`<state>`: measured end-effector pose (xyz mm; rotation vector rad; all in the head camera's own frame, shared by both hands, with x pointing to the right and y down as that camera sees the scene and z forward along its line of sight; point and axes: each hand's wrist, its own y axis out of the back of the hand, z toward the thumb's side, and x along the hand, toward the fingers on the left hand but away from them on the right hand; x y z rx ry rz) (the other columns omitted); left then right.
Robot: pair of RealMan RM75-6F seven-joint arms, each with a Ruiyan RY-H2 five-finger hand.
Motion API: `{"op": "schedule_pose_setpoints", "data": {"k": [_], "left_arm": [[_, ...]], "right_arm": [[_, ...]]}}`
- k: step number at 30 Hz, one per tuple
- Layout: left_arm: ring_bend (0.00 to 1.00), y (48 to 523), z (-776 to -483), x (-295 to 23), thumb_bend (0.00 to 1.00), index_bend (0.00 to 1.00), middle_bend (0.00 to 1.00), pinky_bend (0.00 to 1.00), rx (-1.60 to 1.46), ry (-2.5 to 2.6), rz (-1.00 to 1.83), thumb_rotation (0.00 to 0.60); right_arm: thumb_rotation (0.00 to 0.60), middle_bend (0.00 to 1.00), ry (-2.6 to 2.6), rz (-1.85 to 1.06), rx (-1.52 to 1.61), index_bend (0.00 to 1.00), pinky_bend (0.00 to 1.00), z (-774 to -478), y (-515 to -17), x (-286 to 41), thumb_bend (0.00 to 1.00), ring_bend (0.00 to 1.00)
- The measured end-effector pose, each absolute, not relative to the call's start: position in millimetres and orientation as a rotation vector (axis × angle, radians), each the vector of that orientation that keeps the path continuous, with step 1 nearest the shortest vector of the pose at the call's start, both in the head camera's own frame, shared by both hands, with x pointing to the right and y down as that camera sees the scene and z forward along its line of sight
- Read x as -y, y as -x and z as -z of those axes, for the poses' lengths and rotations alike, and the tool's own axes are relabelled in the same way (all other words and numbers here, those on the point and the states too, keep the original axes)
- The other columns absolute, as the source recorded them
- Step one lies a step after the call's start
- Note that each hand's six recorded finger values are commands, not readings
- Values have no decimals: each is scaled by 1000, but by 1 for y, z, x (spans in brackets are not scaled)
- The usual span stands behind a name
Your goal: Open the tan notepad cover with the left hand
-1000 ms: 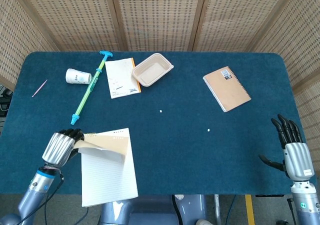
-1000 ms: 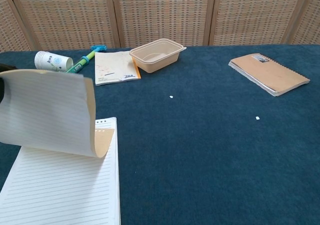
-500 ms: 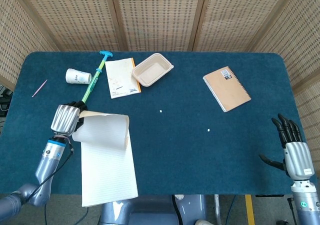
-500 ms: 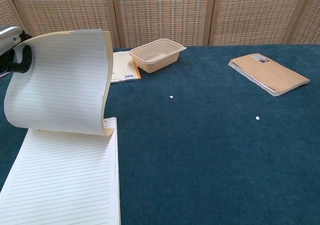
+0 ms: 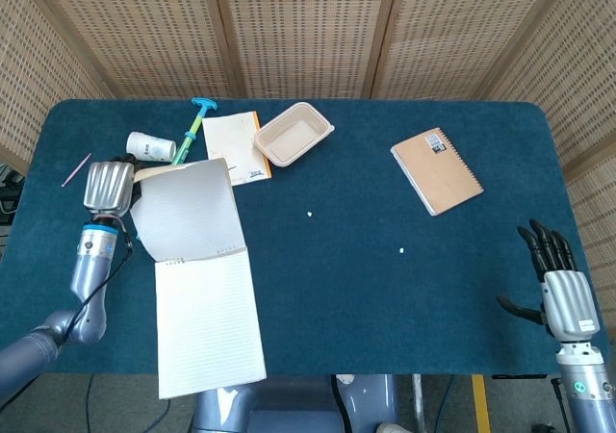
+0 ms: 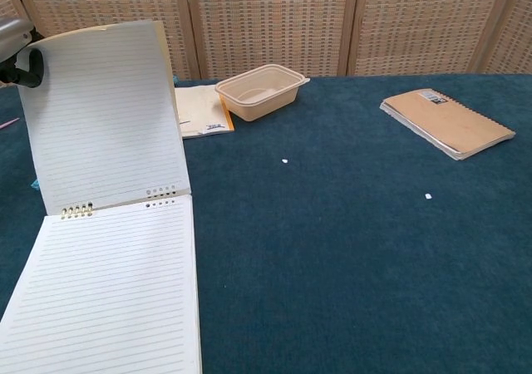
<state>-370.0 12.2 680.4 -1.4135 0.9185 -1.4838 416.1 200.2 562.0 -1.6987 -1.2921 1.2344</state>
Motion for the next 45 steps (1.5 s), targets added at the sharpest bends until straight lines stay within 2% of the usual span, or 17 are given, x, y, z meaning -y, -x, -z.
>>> {"op": "schedule_pose_setpoints", "data": {"k": [3, 6, 7, 9, 10, 12, 15, 24, 29, 34, 41, 45], "left_arm": [[317, 374, -686, -1, 645, 527, 265, 501, -921, 1388, 1522, 600], [144, 374, -694, 8, 473, 256, 80, 332, -912, 1376, 1559, 600], [70, 374, -696, 9, 400, 140, 26, 239, -909, 1380, 1569, 600], [3, 371, -702, 10, 294, 22, 0, 102, -898, 1399, 1590, 600], [0, 371, -705, 10, 246, 1, 0, 47, -889, 1408, 1599, 600], [0, 369, -709, 6, 192, 0, 0, 3, -864, 1429, 1615, 600], [0, 365, -709, 2, 153, 0, 0, 0, -862, 1453, 1608, 600], [0, 365, -684, -7, 158, 0, 0, 0, -953, 1495, 1547, 600], [0, 367, -663, -26, 161, 0, 0, 0, -1012, 1521, 1500, 600], [0, 375, -641, -66, 161, 0, 0, 0, -1047, 1549, 1489, 600], [0, 402, -612, -161, 161, 0, 0, 0, -1010, 1549, 1605, 600], [0, 416, -595, -194, 162, 0, 0, 0, -986, 1502, 1628, 600]], "right_arm": [[600, 0, 1700, -1255, 1286, 22, 0, -567, -417, -200, 150, 0], [600, 0, 1698, -1263, 1280, 22, 0, -571, -417, -199, 150, 0], [600, 0, 1697, -1265, 1279, 22, 0, -571, -418, -199, 150, 0], [600, 0, 1694, -1267, 1278, 22, 0, -572, -418, -199, 150, 0], [600, 0, 1691, -1266, 1277, 22, 0, -571, -418, -199, 150, 0], [600, 0, 1690, -1261, 1277, 22, 0, -571, -417, -199, 150, 0], [600, 0, 1690, -1246, 1281, 22, 0, -568, -416, -200, 150, 0], [600, 0, 1691, -1239, 1290, 22, 0, -565, -417, -200, 150, 0], [600, 0, 1682, -1235, 1305, 23, 0, -562, -421, -199, 150, 0], [600, 0, 1669, -1226, 1327, 23, 0, -556, -424, -197, 150, 0], [600, 0, 1664, -1220, 1329, 23, 0, -553, -422, -197, 150, 0], [600, 0, 1660, -1235, 1313, 23, 0, -554, -422, -198, 150, 0]]}}
